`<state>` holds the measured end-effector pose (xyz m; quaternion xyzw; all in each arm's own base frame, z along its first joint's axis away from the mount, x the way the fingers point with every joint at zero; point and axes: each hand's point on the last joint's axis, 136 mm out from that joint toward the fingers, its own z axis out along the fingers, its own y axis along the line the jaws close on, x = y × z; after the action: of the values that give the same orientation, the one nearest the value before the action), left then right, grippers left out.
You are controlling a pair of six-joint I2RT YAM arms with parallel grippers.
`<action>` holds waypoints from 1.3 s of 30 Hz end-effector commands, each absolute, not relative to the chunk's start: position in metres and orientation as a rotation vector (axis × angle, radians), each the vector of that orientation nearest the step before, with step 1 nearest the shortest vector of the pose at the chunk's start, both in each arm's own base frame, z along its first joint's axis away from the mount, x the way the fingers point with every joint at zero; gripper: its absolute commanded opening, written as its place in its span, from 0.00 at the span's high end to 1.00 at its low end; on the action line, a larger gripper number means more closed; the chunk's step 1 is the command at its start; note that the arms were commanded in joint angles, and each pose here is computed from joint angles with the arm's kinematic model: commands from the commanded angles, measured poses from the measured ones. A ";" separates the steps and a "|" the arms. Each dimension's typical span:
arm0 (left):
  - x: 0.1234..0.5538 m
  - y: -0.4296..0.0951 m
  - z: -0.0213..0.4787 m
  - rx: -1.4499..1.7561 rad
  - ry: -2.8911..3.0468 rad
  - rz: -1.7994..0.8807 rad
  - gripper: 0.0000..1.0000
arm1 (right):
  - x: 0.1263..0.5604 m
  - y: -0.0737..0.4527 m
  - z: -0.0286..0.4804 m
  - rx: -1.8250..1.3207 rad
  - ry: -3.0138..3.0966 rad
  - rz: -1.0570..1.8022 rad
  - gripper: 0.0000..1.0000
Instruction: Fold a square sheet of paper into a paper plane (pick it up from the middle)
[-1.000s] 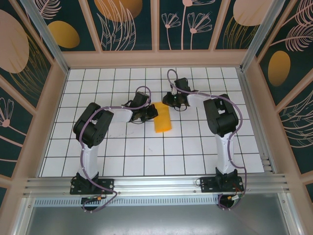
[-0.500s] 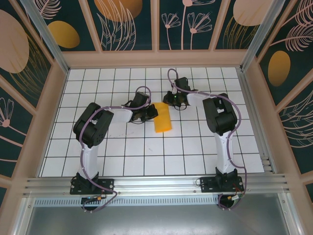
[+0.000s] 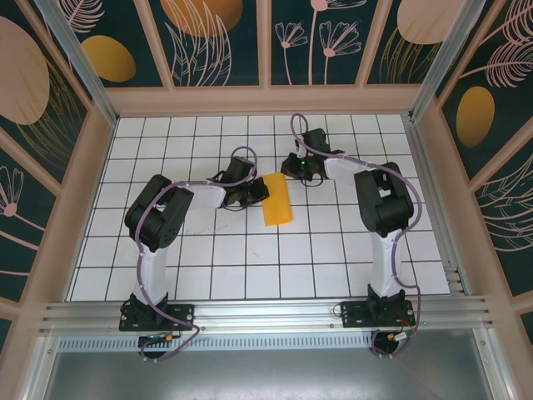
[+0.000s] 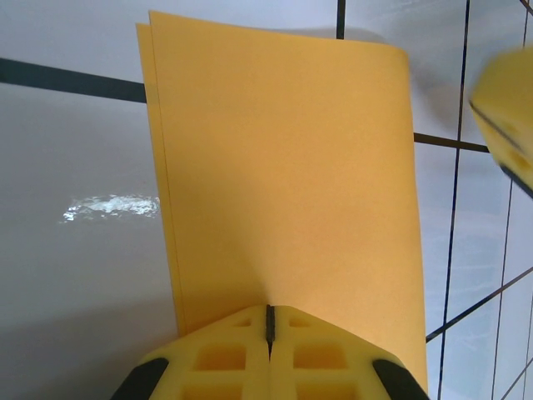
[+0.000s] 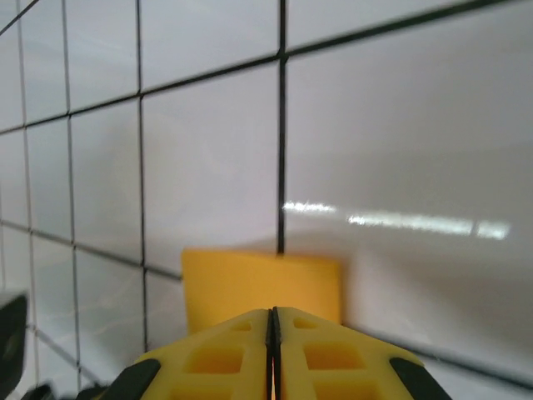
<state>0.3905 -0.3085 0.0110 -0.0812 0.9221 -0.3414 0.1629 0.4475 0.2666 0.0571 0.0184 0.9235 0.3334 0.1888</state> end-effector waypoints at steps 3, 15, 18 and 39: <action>0.334 -0.256 -0.082 -0.333 2.936 -0.611 0.94 | 0.401 0.286 0.072 -0.062 2.632 1.056 0.89; 0.334 -0.255 -0.082 -0.335 2.938 -0.603 0.95 | 0.373 0.266 0.020 -0.025 2.810 0.929 0.90; 0.333 -0.255 -0.082 -0.335 2.939 -0.602 0.95 | 0.371 0.253 0.008 -0.005 2.843 0.836 0.91; 0.332 -0.254 -0.083 -0.340 2.937 -0.604 0.95 | 0.349 0.270 0.022 -0.163 2.830 0.947 0.91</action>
<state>0.3905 -0.3084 0.0110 -0.0813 0.9221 -0.3413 0.1630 0.3615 0.2743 0.0237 -0.0532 0.9432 0.3153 0.0898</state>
